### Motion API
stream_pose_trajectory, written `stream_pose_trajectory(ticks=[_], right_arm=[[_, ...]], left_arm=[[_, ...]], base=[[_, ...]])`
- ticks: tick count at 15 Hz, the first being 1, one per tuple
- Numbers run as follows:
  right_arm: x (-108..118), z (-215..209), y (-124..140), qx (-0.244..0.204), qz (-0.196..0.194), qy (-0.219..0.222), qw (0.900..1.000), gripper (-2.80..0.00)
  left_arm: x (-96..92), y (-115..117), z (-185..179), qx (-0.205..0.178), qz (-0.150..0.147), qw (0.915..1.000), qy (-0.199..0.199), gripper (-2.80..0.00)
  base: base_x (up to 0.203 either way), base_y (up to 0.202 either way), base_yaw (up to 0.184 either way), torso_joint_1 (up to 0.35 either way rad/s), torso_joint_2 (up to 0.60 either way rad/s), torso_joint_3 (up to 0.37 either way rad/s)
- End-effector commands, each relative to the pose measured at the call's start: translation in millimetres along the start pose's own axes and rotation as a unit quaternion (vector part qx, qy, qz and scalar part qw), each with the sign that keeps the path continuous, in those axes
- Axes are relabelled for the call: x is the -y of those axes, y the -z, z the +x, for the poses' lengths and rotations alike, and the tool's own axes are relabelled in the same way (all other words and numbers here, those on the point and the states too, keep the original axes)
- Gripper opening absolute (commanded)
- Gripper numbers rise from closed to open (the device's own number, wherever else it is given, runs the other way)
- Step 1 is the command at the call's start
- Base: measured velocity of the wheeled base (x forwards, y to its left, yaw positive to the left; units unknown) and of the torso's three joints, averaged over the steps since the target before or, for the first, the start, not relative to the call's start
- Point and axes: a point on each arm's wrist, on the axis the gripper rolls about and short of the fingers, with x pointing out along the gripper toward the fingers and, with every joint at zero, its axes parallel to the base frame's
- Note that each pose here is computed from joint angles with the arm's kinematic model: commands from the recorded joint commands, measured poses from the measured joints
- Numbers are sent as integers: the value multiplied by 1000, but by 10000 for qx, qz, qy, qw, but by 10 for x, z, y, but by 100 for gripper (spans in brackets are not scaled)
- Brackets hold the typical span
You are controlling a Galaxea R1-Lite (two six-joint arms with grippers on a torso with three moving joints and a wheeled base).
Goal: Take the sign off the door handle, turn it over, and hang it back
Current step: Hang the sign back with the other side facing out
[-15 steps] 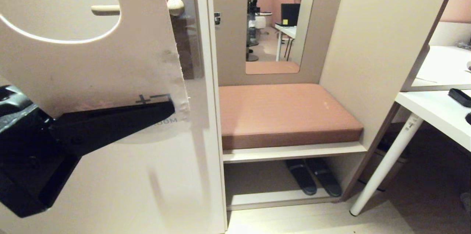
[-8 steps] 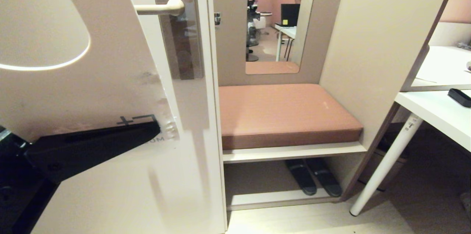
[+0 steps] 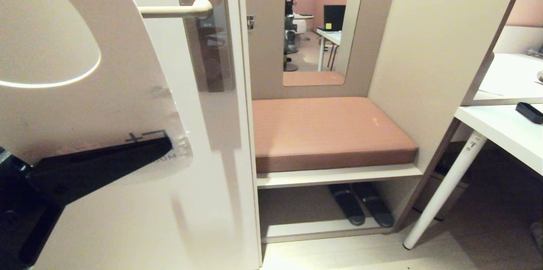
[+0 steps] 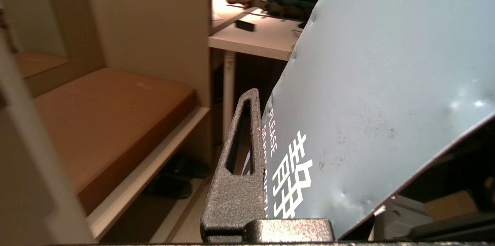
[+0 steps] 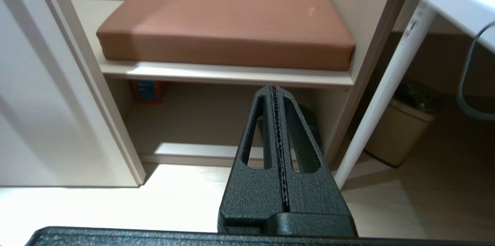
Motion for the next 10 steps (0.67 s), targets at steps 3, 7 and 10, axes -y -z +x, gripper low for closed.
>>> stream_pose_trajectory(ticks=[3, 7, 10], right_arm=[[-2, -21, 77, 118, 18, 7, 9999, -280], [-1, -18, 83, 118, -5, 22, 9999, -280], [2, -20, 80, 114, 44, 93, 9999, -280]], left_arm=[[-196, -24, -133, 39, 100, 9966, -820, -280], [-335, -30, -240, 35, 141, 9895, -1437, -280], [-434, -36, -342, 46, 187, 9806, -1952, -280]], base=[[0, 0, 0, 0, 0, 0], [0, 0, 0, 0, 0, 0], [0, 0, 0, 0, 0, 0]])
